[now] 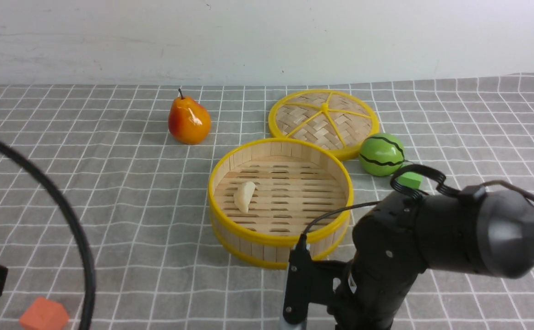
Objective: Put the dumplings into the steamer on the table with the grey tablecloth.
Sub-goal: 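Reach for and grasp a dumpling lying on the table beside the steamer, then place the dumpling in the bamboo steamer basket with the right gripper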
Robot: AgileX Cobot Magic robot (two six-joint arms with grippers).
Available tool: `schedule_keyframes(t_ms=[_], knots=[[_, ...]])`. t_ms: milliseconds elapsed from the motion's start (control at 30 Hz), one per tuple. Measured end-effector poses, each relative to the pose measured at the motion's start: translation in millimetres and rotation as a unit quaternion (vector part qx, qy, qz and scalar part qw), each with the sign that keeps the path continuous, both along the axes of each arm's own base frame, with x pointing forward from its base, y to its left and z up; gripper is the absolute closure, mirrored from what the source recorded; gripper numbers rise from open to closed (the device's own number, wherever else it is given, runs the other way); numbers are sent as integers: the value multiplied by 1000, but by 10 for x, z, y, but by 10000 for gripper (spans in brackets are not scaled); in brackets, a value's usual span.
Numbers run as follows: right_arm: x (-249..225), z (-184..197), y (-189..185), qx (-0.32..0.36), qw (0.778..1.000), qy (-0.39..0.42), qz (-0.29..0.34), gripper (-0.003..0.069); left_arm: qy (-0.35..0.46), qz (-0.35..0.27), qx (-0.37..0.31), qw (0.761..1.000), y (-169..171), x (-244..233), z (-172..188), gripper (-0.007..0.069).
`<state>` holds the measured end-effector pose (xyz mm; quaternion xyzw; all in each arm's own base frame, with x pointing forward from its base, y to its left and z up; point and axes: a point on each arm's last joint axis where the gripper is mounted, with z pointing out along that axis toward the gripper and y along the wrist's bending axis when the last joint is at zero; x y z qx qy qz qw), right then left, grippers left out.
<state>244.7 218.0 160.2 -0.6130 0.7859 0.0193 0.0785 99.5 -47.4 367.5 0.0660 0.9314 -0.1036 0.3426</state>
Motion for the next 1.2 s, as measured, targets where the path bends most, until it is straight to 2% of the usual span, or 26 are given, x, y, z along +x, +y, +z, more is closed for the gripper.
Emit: schedule_keyframes(t_ms=[200, 300, 333, 433, 500, 600, 667, 800, 833, 933, 1100, 1200], knots=[[34, 150, 28, -20, 999, 24, -8, 457, -21, 2, -13, 1000, 83, -136, 17, 639], [157, 530, 137, 0, 999, 10, -42, 457, -23, 2, -15, 1000, 91, -149, 23, 639], [169, 553, 148, 3, 999, 7, -44, 457, -23, 2, -15, 1000, 91, -149, 23, 639], [384, 1035, 292, 71, 990, -40, -112, 457, -20, 1, -21, 1000, 83, -155, 22, 639], [444, 1113, 318, 89, 986, -47, -134, 457, -19, 0, -22, 1000, 81, -156, 22, 639], [815, 1273, 376, 159, 958, -72, -226, 457, -15, -1, -25, 1000, 75, -162, 18, 639], [954, 1245, 377, 173, 948, -73, -257, 457, -15, -1, -26, 1000, 74, -163, 18, 639], [1400, 908, 383, 186, 917, -51, -348, 457, -14, -1, -26, 1000, 74, -163, 18, 639], [1400, 908, 383, 186, 917, -51, -348, 457, -14, -1, -26, 1000, 74, -163, 18, 639], [1591, 570, 453, 172, 913, -34, -368, 457, -14, -1, -25, 1000, 75, -164, 17, 639], [1714, 389, 534, 171, 912, -30, -372, 457, -13, -1, -25, 1000, 75, -164, 16, 639], [1736, 364, 549, 173, 909, -27, -379, 407, -13, -1, -25, 1000, 75, -164, 16, 639]])
